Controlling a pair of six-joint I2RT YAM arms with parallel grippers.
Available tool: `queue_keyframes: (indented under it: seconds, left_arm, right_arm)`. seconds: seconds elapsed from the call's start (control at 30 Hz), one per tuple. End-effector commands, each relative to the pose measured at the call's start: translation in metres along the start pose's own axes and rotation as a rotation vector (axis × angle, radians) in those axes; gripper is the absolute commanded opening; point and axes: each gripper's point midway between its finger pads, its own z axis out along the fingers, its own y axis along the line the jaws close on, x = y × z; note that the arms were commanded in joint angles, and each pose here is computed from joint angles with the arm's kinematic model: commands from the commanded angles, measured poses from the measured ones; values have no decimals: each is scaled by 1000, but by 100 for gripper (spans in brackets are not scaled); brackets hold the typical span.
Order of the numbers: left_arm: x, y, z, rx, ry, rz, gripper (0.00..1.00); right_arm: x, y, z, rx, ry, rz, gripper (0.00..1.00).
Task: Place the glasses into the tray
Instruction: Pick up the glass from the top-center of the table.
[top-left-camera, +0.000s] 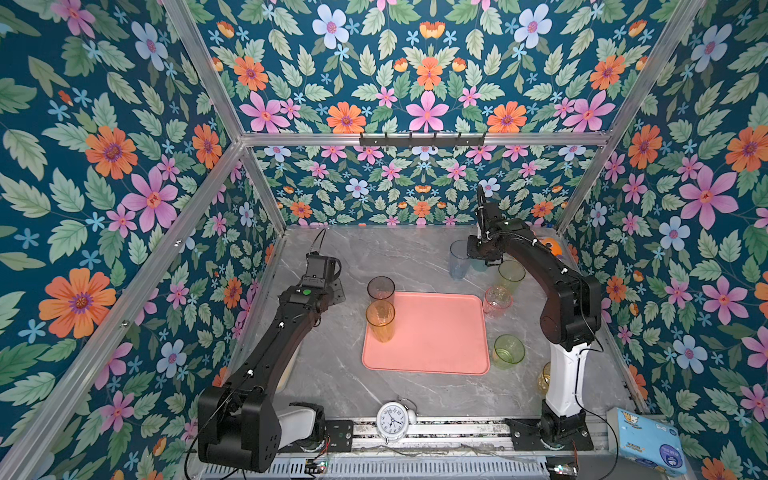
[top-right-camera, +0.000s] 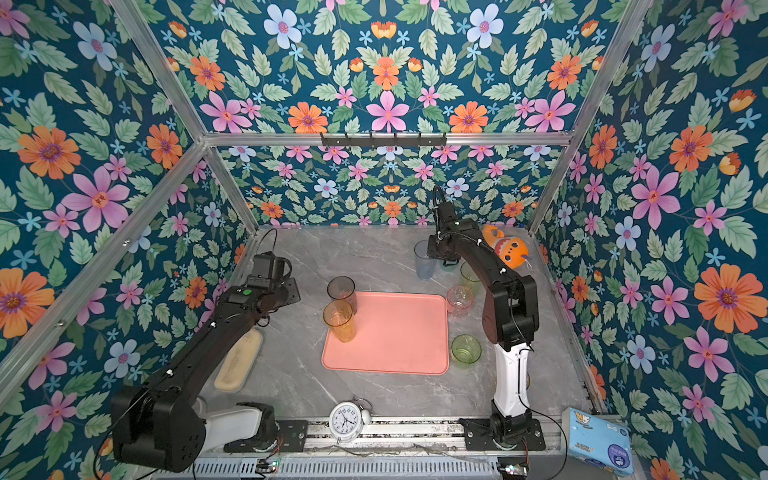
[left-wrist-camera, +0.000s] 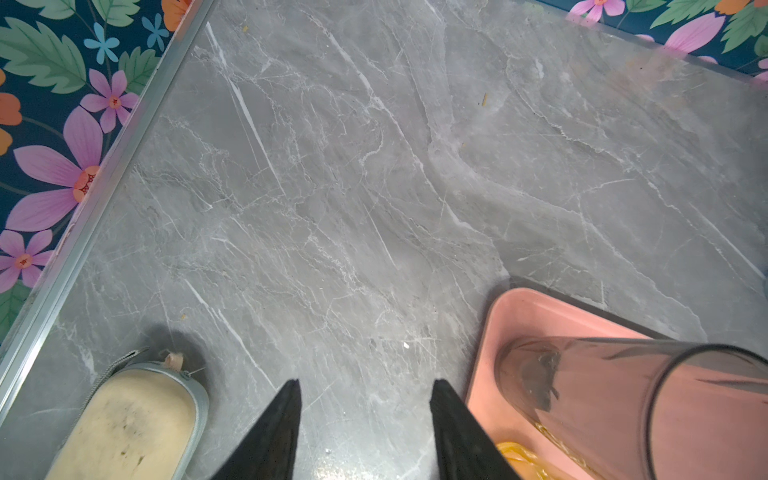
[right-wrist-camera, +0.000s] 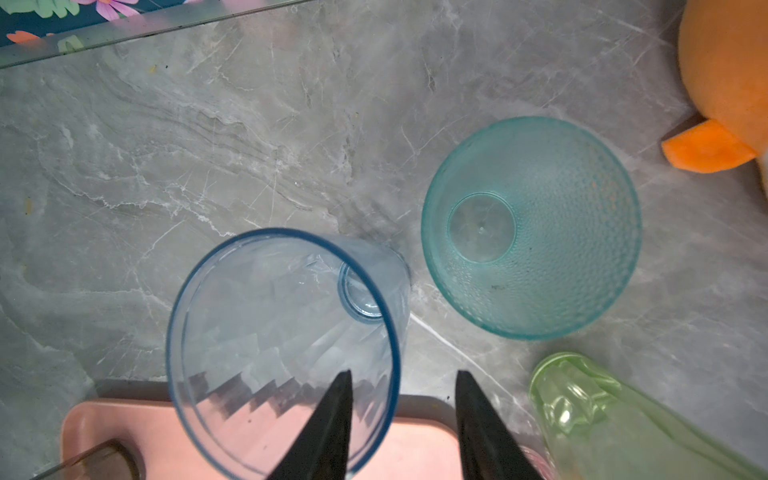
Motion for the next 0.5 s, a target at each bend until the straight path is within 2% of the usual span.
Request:
queue_keyframes:
  seconds: [0.0, 0.47]
  left_arm:
    - [-4, -1, -1, 0, -12, 8, 54]
    - [-2, -2, 1, 5, -3, 7, 54]
  right_arm:
    - [-3, 2, 1, -8, -8, 4, 40]
    - [-2, 3, 5, -10, 3, -6, 24]
